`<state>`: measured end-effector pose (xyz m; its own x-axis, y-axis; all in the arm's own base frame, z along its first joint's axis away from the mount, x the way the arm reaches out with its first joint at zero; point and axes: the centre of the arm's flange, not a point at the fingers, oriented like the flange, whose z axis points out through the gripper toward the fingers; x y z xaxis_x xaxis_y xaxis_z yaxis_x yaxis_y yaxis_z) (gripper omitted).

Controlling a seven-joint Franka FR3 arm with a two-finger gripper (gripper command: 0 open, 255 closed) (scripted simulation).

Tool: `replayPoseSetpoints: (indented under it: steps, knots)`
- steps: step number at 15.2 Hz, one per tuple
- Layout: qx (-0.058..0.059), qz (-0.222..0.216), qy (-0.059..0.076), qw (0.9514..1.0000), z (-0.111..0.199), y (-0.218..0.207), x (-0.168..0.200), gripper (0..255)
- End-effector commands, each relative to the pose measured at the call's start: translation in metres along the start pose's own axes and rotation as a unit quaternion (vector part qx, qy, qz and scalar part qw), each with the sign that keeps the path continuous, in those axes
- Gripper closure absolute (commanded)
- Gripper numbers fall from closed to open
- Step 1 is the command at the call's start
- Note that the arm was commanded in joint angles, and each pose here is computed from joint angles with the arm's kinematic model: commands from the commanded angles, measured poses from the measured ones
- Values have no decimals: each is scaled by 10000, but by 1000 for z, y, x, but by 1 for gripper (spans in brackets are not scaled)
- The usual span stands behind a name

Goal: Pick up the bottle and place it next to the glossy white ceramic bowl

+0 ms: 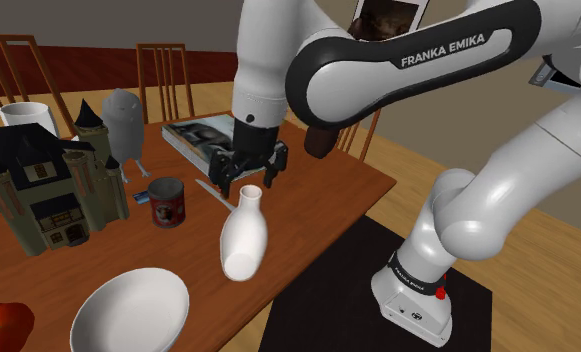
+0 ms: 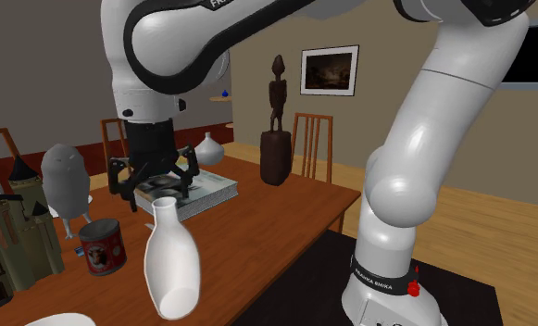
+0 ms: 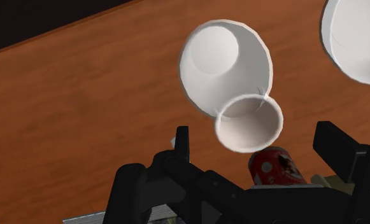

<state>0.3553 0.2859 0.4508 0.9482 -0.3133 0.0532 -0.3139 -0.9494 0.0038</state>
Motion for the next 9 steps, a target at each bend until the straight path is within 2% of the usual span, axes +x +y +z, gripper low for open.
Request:
replayPoseSetpoints:
  steps: [1,2,9]
  knots:
    - [-6,-1,-5,10000,-24,0,0,0]
    - [-6,-1,-5,10000,-34,0,0,0]
    - [-6,-1,-5,10000,-34,0,0,0]
